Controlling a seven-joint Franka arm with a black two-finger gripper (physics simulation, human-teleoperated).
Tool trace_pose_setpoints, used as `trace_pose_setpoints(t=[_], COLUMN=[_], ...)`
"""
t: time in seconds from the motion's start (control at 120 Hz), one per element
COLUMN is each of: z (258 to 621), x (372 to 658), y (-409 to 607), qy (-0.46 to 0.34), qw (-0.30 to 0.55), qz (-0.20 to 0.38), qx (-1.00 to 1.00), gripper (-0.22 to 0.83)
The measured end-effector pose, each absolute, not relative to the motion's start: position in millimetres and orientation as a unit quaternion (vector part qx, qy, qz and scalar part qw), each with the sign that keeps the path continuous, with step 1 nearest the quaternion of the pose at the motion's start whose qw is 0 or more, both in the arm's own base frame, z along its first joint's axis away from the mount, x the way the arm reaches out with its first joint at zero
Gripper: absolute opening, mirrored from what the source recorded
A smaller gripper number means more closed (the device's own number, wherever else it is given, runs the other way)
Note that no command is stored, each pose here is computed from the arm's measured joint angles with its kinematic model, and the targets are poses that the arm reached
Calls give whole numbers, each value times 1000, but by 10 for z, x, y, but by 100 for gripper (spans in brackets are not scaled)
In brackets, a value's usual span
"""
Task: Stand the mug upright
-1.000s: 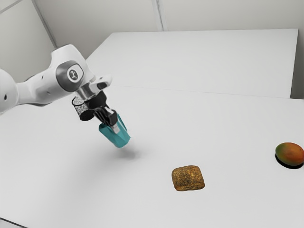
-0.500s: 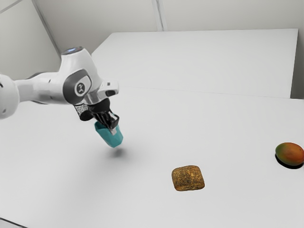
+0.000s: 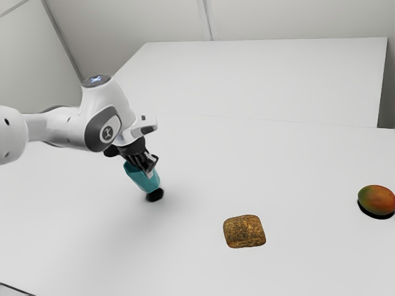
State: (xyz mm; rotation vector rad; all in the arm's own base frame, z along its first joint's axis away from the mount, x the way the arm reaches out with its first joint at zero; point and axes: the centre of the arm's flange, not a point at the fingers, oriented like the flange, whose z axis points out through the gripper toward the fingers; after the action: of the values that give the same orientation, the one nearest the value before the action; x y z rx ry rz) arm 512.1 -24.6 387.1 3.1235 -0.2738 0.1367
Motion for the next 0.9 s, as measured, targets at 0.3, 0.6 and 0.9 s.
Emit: trace_pose_setpoints(t=[0.3, 0.6, 0.9], z=[3754, 3609, 3542], x=[5070, 5044, 5043], y=[-235, -280, -284], qy=[-63, -50, -40], qw=[1, 2, 3], qz=[27, 0, -8], qx=[998, 999, 999], gripper=[-17, -17, -3])
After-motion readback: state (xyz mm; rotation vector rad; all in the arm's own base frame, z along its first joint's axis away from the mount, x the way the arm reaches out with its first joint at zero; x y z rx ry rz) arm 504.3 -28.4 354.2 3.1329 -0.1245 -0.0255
